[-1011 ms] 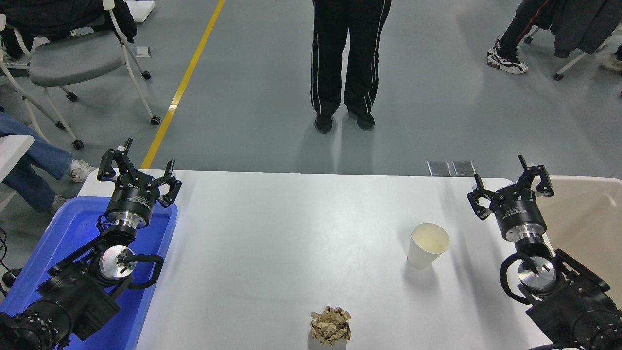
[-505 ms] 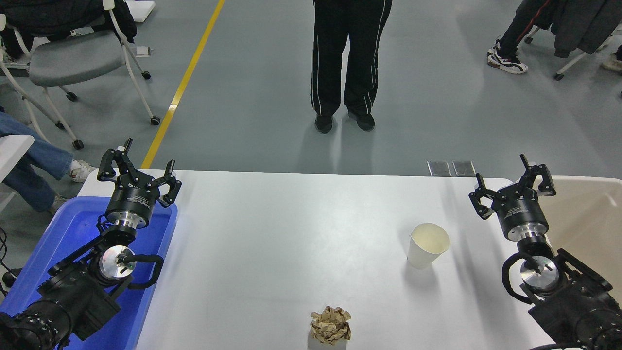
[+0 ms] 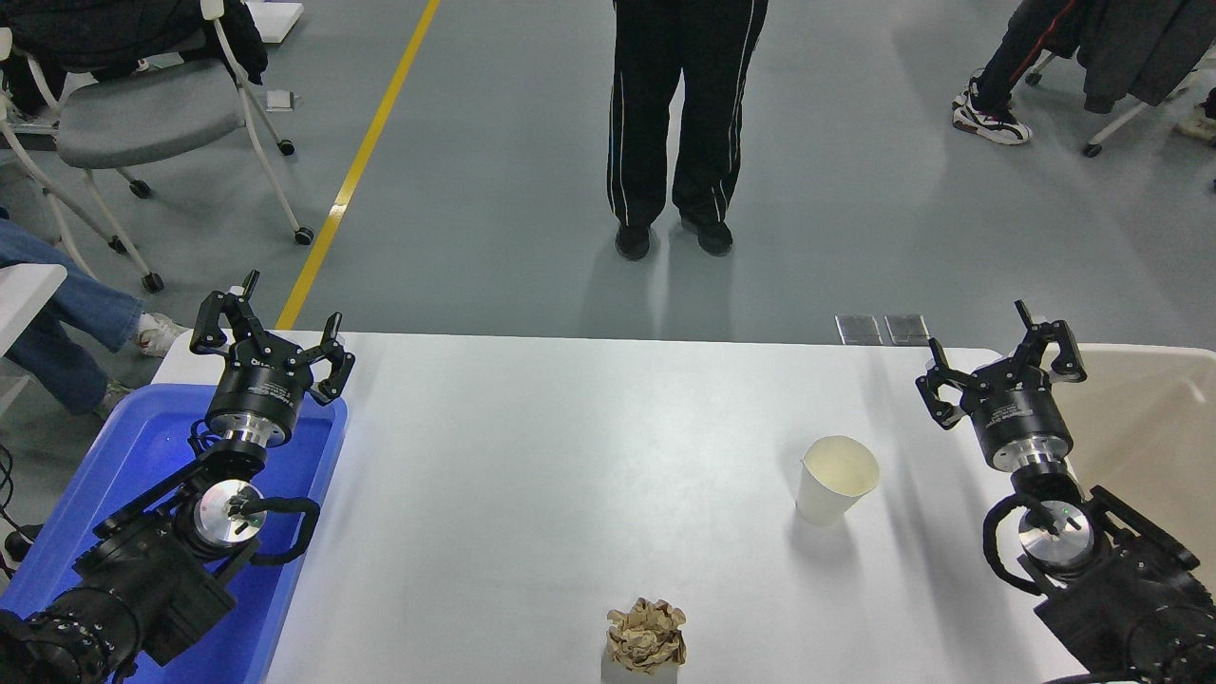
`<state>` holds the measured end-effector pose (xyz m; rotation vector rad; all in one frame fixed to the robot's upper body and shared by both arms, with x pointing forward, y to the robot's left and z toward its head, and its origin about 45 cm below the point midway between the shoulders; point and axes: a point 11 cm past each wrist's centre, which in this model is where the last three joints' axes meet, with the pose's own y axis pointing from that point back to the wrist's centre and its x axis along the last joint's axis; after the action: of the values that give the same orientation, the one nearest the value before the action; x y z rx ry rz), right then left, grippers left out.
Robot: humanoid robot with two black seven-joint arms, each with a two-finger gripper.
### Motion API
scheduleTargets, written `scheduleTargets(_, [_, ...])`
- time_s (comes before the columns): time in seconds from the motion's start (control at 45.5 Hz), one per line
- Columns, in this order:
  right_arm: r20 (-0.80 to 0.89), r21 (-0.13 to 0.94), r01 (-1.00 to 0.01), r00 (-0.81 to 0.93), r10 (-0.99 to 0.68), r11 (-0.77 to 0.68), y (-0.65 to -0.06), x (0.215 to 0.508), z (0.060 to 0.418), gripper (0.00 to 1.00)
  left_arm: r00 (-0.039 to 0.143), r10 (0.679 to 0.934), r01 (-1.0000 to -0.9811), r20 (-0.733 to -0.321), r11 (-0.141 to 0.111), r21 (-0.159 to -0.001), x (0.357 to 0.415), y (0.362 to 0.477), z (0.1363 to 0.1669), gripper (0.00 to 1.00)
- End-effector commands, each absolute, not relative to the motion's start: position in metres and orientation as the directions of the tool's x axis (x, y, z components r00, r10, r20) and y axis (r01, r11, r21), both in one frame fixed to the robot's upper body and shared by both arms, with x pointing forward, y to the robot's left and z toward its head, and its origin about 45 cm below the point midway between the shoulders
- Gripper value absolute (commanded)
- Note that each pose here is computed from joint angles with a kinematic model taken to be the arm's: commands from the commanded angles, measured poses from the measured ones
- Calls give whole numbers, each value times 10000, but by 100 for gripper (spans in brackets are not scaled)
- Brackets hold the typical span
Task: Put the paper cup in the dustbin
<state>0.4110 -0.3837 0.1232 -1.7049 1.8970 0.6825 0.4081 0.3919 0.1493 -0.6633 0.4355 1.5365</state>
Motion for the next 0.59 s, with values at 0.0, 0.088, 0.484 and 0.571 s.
scheduleTargets(0.0, [-5877, 715, -9955, -921, -8038, 618, -3796, 4135, 1277, 100, 123, 7653, -9891, -6435, -849, -1200, 4081, 3921, 1494, 100])
scheduleTargets(0.088, [-5548, 647, -9972, -664, -8293, 366, -3804, 4155, 1364, 100, 126, 7658, -9893, -6429, -838, -1193, 4080, 3918, 1492, 100])
scheduleTargets(0.484, [-1340, 1522, -9838, 746, -9882, -949, -3834, 4063, 1668, 100, 126, 7658, -9893, -6429, -838, -1193, 4080, 3918, 1492, 100])
scheduleTargets(0.571, [-208, 1799, -9800, 823, -9964, -847, -3754, 4039, 1689, 100, 126, 7658, -9893, -6429, -838, -1193, 4080, 3918, 1492, 100])
